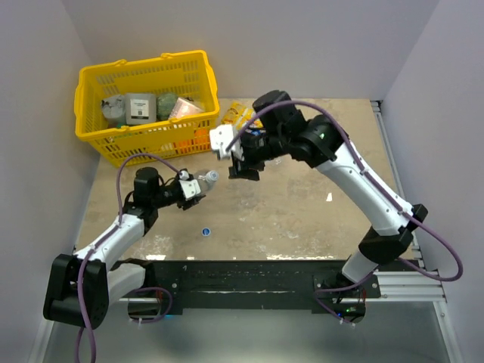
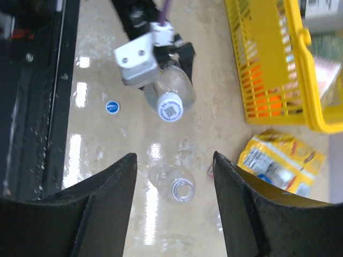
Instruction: Screw on the bottle caps
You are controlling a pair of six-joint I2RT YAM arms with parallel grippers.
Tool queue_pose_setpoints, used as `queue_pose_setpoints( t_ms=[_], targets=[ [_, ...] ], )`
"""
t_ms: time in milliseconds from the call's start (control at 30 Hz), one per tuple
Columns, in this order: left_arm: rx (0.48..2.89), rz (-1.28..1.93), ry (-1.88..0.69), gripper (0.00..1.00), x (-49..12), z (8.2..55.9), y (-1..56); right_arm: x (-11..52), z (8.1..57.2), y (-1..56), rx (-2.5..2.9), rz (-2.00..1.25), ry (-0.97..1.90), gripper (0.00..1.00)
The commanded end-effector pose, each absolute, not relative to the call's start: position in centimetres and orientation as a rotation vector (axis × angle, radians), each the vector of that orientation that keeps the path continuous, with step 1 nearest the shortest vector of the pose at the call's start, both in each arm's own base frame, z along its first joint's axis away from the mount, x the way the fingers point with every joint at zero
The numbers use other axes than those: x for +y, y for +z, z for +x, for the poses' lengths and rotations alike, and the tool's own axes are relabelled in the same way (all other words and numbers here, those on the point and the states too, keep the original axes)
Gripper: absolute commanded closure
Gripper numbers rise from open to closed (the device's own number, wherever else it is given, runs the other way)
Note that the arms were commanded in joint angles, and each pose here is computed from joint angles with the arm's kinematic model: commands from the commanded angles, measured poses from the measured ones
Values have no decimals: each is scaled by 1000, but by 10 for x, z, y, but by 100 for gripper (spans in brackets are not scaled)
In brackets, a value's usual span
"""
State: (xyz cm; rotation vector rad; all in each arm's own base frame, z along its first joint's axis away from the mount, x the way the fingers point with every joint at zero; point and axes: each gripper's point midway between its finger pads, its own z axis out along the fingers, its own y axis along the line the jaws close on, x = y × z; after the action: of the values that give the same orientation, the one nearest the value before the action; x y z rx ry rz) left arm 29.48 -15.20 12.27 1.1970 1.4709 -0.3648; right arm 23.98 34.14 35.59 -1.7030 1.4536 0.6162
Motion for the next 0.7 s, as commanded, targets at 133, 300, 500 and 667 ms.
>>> queue_pose_setpoints(
  t_ms=[133,300,500,667],
  targets=[
    [1242,1416,-442,100,-173,276,157,366,212,313,891,-2161,349,39],
    [1223,1440,-454,100,-174,267,160,378,207,307,796,-2202,321,40],
    [1214,1449,-448,100,-173,264,161,382,210,303,785,-2215,303,43],
    [1208,1447,-448,100,-174,265,162,386,209,299,777,-2230,308,50]
  ],
)
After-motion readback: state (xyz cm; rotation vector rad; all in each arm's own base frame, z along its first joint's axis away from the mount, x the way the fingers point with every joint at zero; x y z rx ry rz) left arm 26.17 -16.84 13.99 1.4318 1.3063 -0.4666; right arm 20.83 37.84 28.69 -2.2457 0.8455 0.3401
